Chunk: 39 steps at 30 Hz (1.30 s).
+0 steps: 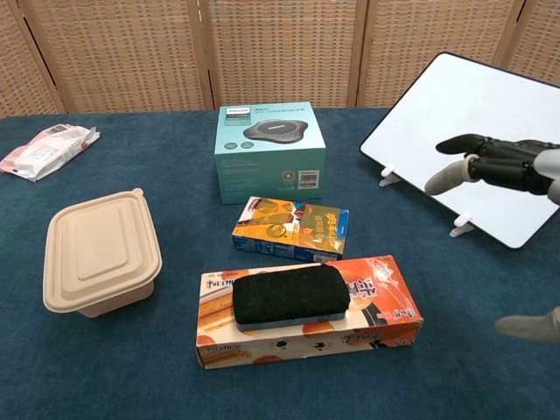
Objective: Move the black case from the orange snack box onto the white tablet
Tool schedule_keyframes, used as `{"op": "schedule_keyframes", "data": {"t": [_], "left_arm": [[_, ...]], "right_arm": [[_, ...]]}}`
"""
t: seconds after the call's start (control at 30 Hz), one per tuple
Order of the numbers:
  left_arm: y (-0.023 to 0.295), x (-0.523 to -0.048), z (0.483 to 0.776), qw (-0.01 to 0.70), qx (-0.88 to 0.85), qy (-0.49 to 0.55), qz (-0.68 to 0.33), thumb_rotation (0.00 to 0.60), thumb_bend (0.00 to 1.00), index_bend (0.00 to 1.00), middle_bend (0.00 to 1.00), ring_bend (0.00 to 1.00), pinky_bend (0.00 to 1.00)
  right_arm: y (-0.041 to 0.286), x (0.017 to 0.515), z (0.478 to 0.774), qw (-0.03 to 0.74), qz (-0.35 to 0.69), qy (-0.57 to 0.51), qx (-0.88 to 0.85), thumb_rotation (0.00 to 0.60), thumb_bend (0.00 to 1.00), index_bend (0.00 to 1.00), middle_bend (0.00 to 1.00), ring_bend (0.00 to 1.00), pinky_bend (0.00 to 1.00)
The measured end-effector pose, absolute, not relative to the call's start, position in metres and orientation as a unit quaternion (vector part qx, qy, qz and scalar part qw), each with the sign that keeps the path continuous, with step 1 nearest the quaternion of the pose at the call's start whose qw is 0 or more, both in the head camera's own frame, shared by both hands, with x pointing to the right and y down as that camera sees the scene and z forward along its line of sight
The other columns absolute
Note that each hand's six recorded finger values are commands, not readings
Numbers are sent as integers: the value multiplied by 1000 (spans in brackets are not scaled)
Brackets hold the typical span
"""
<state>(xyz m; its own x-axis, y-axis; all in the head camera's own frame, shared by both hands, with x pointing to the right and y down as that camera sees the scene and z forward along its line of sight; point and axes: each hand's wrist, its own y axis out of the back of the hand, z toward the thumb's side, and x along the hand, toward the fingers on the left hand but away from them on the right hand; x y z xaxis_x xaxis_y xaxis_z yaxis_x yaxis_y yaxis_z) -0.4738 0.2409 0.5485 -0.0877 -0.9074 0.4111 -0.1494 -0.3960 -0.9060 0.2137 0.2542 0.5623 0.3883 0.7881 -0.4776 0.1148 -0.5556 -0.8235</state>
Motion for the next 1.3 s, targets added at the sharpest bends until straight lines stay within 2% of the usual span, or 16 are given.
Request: {"op": "schedule_keyframes", "data": {"t": [0.67,1.0,1.3], "left_arm": [[240,-475,548,320,-593,447,-589,600,162,0,0,0,0],[239,-478,548,317,-591,450,-590,600,162,0,0,0,0],[238,-478,549,316,-590,449,-591,600,162,0,0,0,0]], "right_arm": [[258,196,583,352,471,-272,-762,600,53,229,0,0,0],[250,194,594,363,479,-256,-757,600,127,229,0,0,0],[250,191,598,363,480,-248,-759,600,131,230,0,0,0]]}}
